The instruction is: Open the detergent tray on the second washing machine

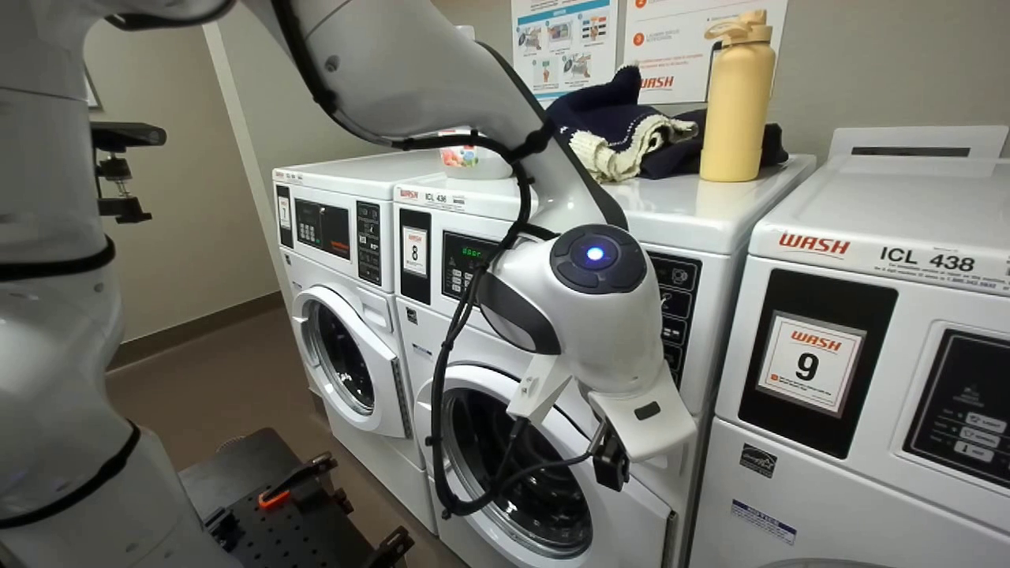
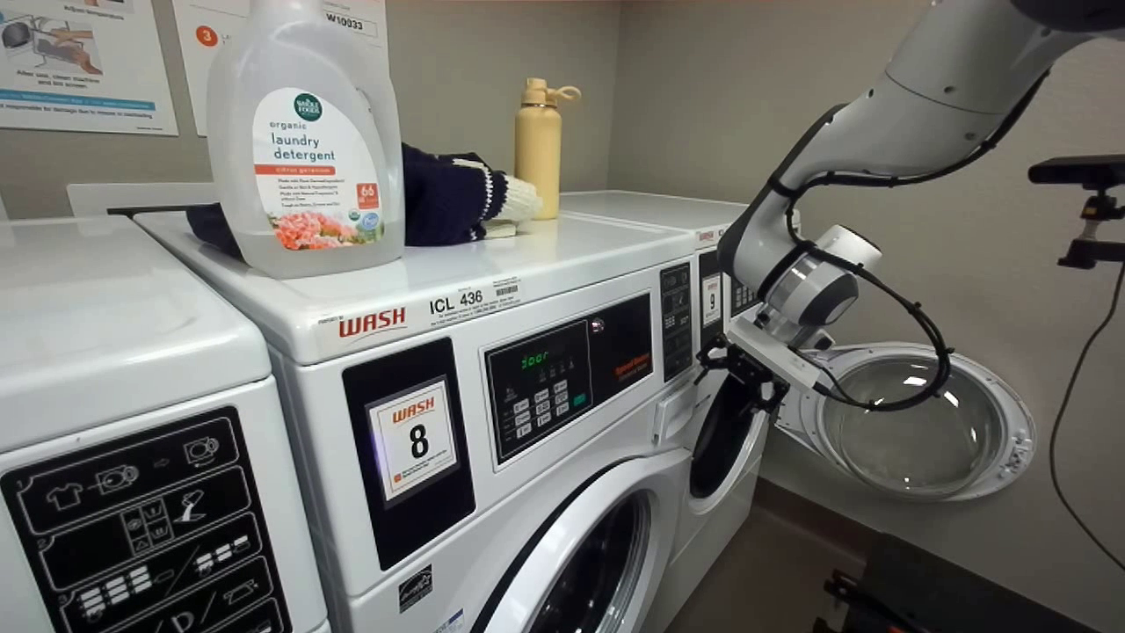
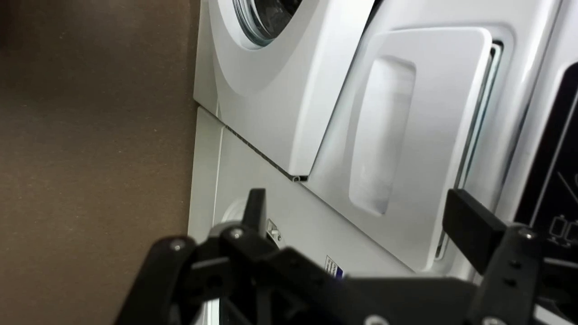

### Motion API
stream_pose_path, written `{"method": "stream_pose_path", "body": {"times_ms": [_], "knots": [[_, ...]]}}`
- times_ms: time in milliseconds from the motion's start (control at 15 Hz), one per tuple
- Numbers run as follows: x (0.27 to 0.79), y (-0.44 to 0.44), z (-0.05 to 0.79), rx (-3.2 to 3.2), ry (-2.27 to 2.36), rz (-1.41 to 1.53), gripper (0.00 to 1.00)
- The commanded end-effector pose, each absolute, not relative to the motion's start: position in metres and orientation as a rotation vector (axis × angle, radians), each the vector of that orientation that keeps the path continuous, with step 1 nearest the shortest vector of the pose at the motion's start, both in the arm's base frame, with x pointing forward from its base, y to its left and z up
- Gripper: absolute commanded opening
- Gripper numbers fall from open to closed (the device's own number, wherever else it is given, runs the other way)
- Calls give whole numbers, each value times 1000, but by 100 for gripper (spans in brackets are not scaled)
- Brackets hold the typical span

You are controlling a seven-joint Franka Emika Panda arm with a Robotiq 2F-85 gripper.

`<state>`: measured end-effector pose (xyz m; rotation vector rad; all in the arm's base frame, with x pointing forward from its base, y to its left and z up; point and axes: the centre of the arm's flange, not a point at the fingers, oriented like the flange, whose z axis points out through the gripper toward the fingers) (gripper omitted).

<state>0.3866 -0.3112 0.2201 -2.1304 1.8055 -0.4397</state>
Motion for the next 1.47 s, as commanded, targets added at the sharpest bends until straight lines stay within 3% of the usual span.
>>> {"method": "stream_pose_path", "body": {"times_ms": [0,1400], "knots": [[391,-310,215,-2109,1778,-465,100],[404,-298,198,-2075,1751,-468,100]]}}
